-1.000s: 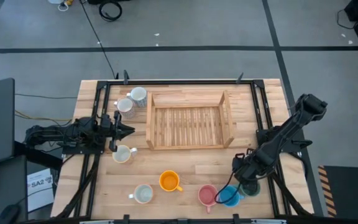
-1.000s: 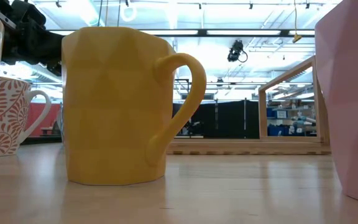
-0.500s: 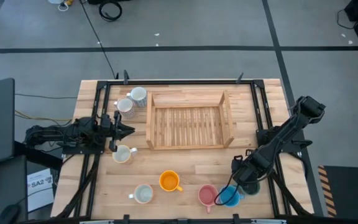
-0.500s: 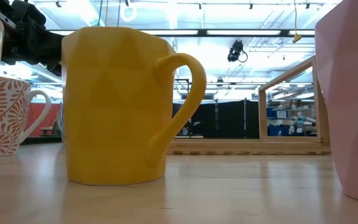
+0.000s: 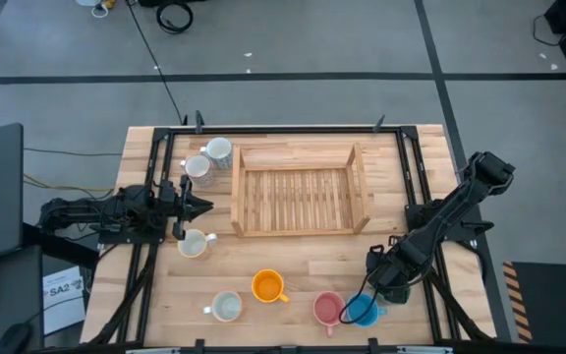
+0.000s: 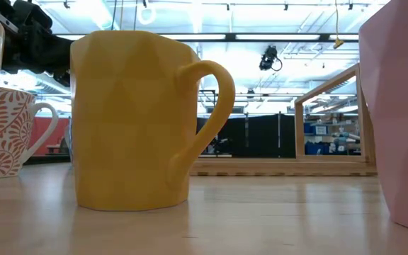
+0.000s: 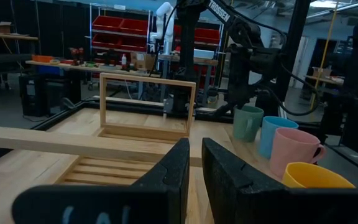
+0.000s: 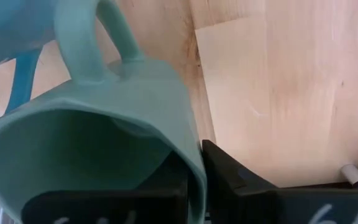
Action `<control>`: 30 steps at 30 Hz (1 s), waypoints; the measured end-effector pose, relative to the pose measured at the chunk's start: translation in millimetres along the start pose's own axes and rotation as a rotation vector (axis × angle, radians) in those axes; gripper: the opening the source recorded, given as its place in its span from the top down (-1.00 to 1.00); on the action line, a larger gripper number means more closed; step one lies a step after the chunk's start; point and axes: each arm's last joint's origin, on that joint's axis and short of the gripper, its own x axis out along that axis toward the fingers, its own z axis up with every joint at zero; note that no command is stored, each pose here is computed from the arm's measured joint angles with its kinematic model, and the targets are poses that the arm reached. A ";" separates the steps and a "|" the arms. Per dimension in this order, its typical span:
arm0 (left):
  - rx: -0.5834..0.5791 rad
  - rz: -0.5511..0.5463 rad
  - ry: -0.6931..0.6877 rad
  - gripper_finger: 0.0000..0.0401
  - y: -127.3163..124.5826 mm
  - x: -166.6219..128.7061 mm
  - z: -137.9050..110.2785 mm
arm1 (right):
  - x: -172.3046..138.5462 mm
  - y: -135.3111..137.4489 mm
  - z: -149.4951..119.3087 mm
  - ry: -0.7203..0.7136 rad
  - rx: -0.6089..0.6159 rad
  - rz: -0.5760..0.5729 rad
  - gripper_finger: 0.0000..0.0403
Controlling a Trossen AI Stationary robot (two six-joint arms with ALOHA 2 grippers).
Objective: Place coffee mugs
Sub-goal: Put the green cup on the shelf
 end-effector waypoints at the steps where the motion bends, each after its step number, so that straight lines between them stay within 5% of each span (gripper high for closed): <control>1: 0.000 0.000 0.000 0.75 0.0 0.0 0.1 | 0.0 -0.1 0.0 0.001 0.004 0.000 0.85; 12: 0.000 0.000 0.000 0.75 0.0 0.0 0.0 | -18.9 -10.3 -11.1 -0.012 0.083 0.035 0.85; 30: 0.000 0.000 0.000 0.75 0.0 0.0 0.1 | -70.3 -41.6 -24.5 0.036 0.136 0.389 0.84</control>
